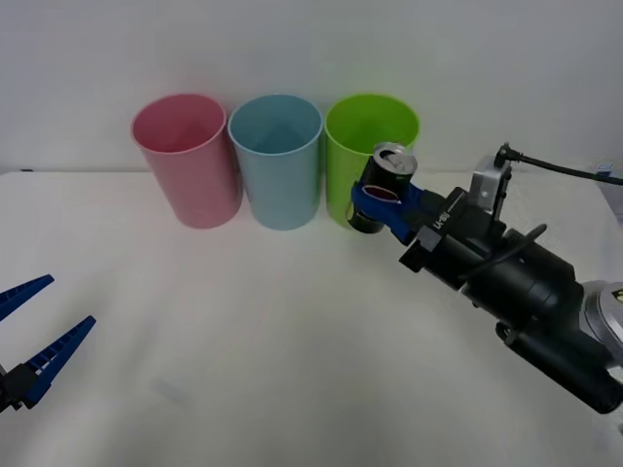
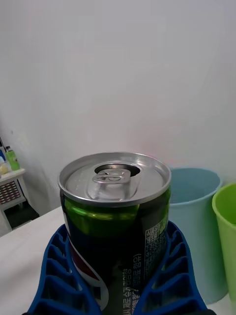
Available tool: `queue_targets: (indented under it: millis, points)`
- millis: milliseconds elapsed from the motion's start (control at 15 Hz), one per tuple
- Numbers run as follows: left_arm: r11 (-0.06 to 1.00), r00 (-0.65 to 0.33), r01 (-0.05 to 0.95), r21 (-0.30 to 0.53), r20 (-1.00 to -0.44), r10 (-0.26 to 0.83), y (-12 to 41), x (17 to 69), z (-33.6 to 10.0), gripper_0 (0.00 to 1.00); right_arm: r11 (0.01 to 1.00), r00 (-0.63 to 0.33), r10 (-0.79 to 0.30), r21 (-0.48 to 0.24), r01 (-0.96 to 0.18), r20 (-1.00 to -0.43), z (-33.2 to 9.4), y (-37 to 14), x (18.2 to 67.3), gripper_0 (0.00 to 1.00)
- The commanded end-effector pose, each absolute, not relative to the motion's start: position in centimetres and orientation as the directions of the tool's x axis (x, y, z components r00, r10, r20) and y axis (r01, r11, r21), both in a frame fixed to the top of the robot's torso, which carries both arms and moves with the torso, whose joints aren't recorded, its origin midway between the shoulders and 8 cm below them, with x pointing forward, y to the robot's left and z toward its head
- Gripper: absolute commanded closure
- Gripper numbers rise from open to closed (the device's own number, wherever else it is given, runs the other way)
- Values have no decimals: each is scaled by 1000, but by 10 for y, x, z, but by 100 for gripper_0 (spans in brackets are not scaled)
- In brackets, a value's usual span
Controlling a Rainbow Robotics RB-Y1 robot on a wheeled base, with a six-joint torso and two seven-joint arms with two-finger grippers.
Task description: Grasp the object on the table and drop it into the matching bin: aluminum can to the light blue bin, PET bottle to the pink bin.
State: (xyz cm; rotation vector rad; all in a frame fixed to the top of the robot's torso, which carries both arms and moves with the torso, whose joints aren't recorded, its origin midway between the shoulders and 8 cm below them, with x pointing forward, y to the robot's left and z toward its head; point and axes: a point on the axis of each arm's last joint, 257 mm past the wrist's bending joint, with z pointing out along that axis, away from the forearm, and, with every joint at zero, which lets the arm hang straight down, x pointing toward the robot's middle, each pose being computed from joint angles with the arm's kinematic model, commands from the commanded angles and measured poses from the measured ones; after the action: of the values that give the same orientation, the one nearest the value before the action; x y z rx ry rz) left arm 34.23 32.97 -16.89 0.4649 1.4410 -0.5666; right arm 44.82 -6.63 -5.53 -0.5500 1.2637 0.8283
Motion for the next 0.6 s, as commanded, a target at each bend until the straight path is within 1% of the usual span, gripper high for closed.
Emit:
queue_targets:
  millis: [67,133,267,400,600]
  points:
    - [785,41,618,-39,-996,-82,330,342,-169,0,622,98,247,80,-779,-964,-36,-57,468,100]
    - [785,41,618,-39,-996,-82,330,342,-169,0,620,95,257,88,-779,-962,-30,-52,476,100]
    - [785,41,618,-39,-996,-82,330,342,-169,0,623,105,259,83,-778,-960,-23,-42,494,100]
    - [785,41,618,-39,-996,-82,330,342,-169,0,632,115,252,74,-771,-961,-19,-30,514,100]
    - [785,41,618,-39,-996,-82,330,342,-169,0,659,125,256,79,-748,-959,-12,-15,543,100]
